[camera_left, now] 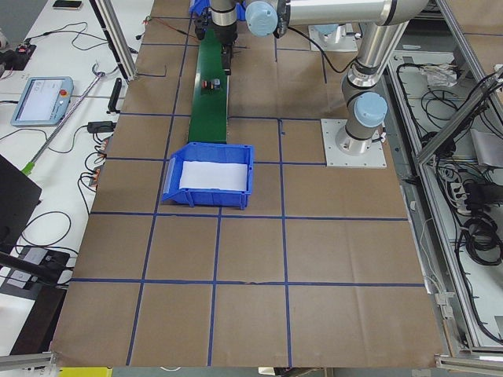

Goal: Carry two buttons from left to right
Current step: 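Lower the yellow button into the bin and open the right gripper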

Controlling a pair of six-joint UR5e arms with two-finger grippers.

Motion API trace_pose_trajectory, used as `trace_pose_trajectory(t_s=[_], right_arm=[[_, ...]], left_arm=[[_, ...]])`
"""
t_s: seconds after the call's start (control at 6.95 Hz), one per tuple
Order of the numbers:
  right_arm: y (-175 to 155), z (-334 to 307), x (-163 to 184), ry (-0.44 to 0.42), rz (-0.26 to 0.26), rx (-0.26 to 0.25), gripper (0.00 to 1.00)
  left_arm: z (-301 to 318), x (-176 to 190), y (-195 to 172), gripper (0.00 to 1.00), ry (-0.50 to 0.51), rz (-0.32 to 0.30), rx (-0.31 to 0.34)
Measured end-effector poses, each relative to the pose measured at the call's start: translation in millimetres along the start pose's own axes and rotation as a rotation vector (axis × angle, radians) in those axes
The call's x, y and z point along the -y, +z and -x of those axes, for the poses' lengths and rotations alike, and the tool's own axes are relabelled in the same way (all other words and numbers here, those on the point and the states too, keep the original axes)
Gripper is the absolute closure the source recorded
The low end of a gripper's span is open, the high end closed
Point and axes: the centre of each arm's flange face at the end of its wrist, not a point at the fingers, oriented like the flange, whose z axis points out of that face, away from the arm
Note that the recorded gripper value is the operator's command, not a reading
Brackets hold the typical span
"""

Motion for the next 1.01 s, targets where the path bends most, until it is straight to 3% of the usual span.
trace_pose_trajectory(t_s=[0.14,0.29,1.01], right_arm=[[12.1,-0.8,-0.4,0.002,0.003,0.008,0.74],[17.8,-0.6,-1.0,0.002,0.006,0.011,0.05],[11.1,-0.2,-1.2,0.013,-0.001,0.006,0.03]], left_arm=[[0.1,-0.1,-0.2,0.0,0.0,0.0,0.0],[0.1,-0.3,0.3,0.0,0.0,0.001,-0.001],[-0.5,-0.8,2.0,0.0,-0.003,0.005,-0.005]])
